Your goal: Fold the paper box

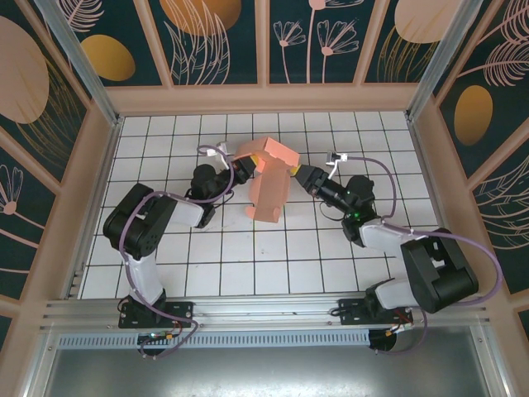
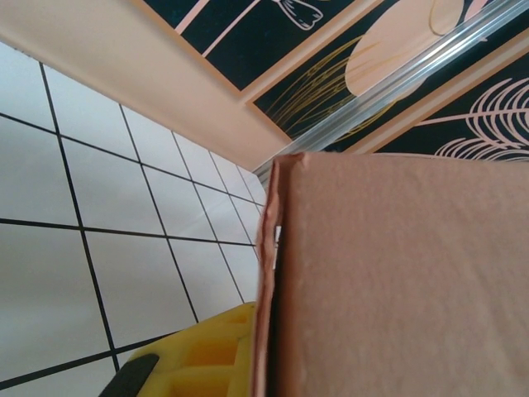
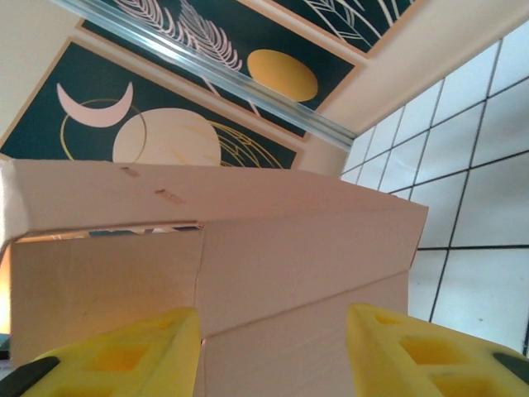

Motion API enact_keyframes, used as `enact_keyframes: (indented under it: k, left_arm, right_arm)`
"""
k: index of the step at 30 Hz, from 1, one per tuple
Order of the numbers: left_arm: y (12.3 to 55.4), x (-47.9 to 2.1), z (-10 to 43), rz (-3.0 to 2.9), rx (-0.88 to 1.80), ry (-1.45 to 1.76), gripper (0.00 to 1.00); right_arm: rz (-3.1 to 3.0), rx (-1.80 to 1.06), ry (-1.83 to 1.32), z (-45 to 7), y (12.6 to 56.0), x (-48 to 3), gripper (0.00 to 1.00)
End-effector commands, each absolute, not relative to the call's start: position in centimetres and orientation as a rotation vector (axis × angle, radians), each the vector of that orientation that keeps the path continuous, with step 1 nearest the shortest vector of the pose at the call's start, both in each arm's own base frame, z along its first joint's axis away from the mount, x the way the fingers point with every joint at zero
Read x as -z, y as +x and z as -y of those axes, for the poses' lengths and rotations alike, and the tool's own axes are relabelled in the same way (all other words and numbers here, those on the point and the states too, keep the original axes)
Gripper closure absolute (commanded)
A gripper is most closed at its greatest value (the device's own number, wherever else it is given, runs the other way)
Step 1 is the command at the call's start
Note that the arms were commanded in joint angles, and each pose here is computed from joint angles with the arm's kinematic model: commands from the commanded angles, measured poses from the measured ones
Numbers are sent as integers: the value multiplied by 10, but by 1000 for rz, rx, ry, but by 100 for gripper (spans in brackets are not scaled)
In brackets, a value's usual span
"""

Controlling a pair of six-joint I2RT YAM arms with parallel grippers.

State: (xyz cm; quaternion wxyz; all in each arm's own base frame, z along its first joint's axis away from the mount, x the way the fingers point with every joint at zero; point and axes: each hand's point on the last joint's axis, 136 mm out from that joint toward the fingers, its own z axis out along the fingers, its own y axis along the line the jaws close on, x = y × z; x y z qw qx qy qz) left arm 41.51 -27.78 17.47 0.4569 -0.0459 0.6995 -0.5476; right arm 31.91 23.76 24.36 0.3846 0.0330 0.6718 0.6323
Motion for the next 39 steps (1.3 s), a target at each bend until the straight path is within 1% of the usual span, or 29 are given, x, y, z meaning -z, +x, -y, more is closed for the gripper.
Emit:
enact_keyframes:
  k: [1, 6, 9, 12, 13, 22, 30, 32, 33, 37, 39]
  left_arm:
    - [411, -196, 275, -1655, 1349, -84, 100]
    - [418, -189, 275, -1680, 1335, -120, 100]
    - [419, -189, 276, -1686, 1330, -107, 100]
    - [418, -189, 277, -1691, 1318, -90, 100]
    - [418, -189, 277, -1688, 1317, -86, 100]
    - [416, -183, 275, -1703, 1295, -78, 100]
    - [418, -176, 271, -1730, 1238, -82, 100]
    - [420, -174, 269, -1739, 1221, -95, 100]
    - [420, -175, 269, -1738, 1218, -98, 100]
    - [423, -172, 266, -1754, 1179, -102, 100]
    - [424, -168, 264, -1765, 1147, -95, 100]
  right_arm:
    - [-1597, -1685, -6, -244, 313, -275, 49]
    - [-1577, -1701, 7, -241, 307, -275, 43]
    - [-1579, -1705, 10, -242, 308, -275, 38]
    - [-1601, -1712, 6, -248, 312, -276, 37]
    - [-1631, -1708, 4, -251, 316, -272, 38]
    - [-1760, -1681, 45, -263, 329, -247, 63]
    - [-1850, -1604, 124, -260, 339, -229, 81]
    - [-1880, -1553, 132, -259, 341, -225, 81]
    - [-1901, -1517, 136, -258, 343, -222, 79]
    - [-1929, -1430, 152, -254, 346, -221, 68]
    - [-1924, -1412, 168, -251, 347, -222, 65]
